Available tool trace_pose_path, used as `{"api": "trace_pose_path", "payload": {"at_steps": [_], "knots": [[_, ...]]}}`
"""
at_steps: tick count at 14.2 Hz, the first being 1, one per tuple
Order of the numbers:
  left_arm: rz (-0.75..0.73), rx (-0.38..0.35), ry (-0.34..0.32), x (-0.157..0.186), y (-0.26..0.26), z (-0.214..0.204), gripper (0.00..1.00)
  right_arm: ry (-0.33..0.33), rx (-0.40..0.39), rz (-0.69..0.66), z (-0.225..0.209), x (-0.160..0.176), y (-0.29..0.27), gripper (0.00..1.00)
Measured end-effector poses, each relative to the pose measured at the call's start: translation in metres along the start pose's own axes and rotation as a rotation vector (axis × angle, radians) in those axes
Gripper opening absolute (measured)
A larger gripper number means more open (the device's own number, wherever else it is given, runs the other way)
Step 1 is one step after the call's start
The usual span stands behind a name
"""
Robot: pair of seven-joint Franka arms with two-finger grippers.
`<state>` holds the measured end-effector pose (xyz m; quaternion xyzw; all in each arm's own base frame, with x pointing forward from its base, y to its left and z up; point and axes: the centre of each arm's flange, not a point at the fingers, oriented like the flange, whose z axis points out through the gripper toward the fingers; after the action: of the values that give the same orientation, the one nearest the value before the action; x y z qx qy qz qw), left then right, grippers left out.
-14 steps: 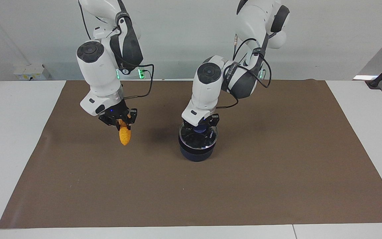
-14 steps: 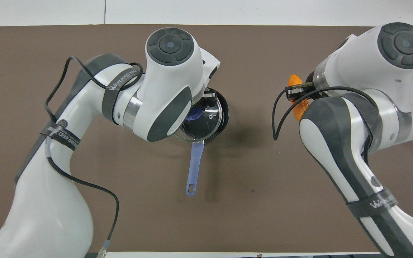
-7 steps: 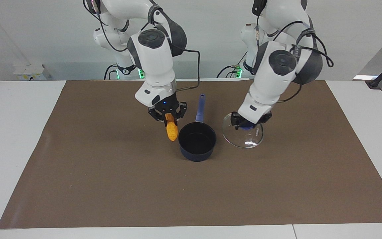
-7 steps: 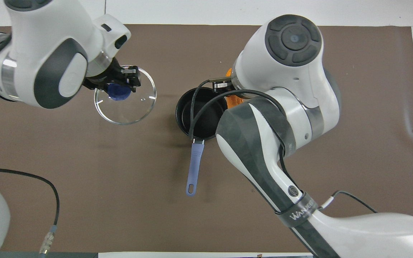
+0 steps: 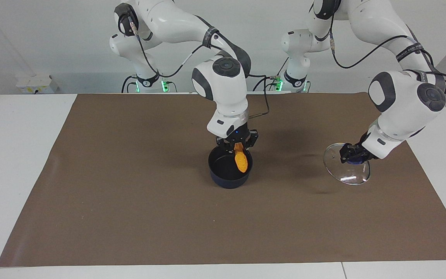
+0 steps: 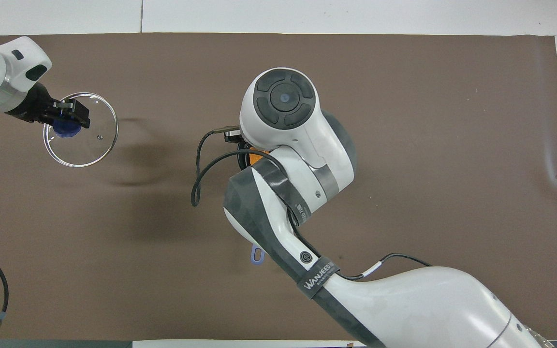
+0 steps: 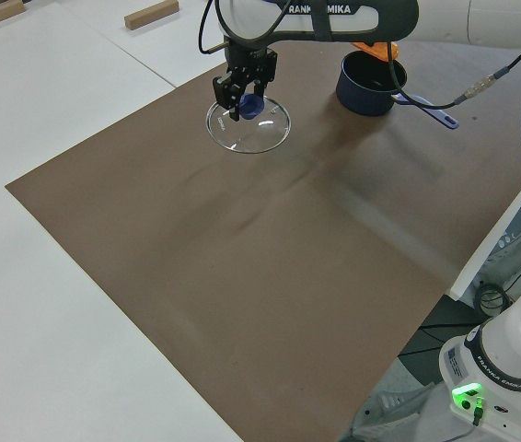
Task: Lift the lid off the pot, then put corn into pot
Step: 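Lower the corn into the pot and open the right gripper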
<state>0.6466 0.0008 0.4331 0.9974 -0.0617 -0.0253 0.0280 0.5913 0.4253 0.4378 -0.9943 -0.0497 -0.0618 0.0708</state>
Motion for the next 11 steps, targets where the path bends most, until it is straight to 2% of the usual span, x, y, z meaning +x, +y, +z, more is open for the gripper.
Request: {"api": "trace_pose_path", "payload": {"at_steps": [3, 6, 9, 10, 11], "knots": [[0.014, 0.002, 0.012, -0.014, -0.024, 0.039, 0.67, 0.003, -0.006, 0.002, 0.018, 0.002, 0.016, 0.37], [0.015, 0.006, 0.025, -0.02, -0.026, 0.067, 0.67, 0.006, -0.008, -0.006, 0.034, 0.001, 0.031, 0.37], [0.013, 0.004, 0.013, -0.027, -0.025, 0.085, 0.67, 0.044, 0.015, -0.015, 0.055, -0.01, 0.03, 0.37], [0.013, 0.003, 0.006, -0.029, -0.025, 0.089, 0.67, 0.046, 0.017, -0.02, 0.059, -0.015, 0.028, 0.41], [0.013, 0.002, 0.002, -0.03, -0.025, 0.092, 0.67, 0.045, 0.018, -0.026, 0.06, -0.018, 0.026, 0.5]]}}
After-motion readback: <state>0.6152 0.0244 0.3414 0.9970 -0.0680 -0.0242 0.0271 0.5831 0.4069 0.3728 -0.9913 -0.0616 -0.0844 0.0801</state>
